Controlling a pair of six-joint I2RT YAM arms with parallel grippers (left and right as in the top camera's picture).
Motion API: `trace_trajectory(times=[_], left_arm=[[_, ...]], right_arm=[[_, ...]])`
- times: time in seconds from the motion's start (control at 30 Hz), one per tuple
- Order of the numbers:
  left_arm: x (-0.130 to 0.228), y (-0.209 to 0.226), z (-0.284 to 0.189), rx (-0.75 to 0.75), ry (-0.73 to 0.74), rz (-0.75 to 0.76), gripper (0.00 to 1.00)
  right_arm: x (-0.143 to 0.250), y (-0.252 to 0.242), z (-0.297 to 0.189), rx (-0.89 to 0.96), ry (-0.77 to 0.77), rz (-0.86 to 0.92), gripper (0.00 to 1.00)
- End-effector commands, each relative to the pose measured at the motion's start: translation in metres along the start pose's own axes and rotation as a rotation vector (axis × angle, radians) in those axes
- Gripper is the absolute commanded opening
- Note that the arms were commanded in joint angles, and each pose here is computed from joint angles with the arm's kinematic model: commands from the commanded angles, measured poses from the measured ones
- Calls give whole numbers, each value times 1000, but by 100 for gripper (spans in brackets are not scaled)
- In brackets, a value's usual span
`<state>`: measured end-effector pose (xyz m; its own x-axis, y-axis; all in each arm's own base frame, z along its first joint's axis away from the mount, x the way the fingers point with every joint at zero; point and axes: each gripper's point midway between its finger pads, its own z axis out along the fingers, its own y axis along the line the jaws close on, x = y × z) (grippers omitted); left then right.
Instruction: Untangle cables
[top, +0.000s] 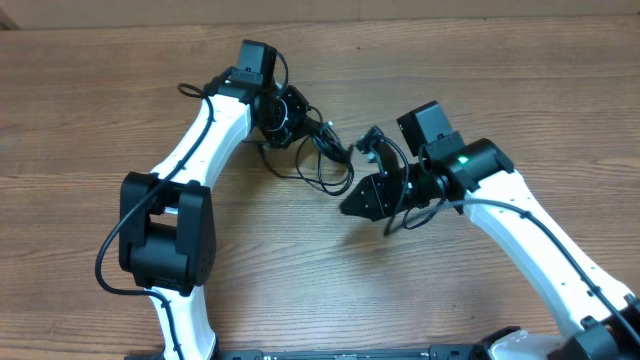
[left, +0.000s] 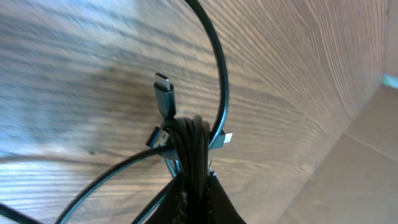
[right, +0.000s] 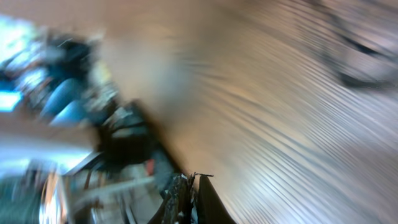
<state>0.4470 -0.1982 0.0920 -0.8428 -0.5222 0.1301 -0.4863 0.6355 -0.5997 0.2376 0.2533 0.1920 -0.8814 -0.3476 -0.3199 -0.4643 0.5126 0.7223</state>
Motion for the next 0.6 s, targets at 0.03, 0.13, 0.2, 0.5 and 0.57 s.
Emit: trace_trajectory(times=[0.03, 0.13, 0.2, 0.5, 0.57], left_arm=[[-2, -18, -8, 11, -54, 152, 4], [-1, -21, -8, 22, -51, 156, 4], [2, -19, -8, 18, -36, 52, 4], [35, 33, -14, -212, 21, -714, 4], [42, 37, -15, -237, 41, -781, 4]], right_arm=[[-6, 47, -16, -234, -59, -308, 4], [-14, 13, -10, -32, -64, -250, 17], [-25, -15, -11, 124, -103, -96, 51], [-25, -96, -16, 424, -339, 873, 88], [-15, -108, -10, 454, -352, 1007, 88]])
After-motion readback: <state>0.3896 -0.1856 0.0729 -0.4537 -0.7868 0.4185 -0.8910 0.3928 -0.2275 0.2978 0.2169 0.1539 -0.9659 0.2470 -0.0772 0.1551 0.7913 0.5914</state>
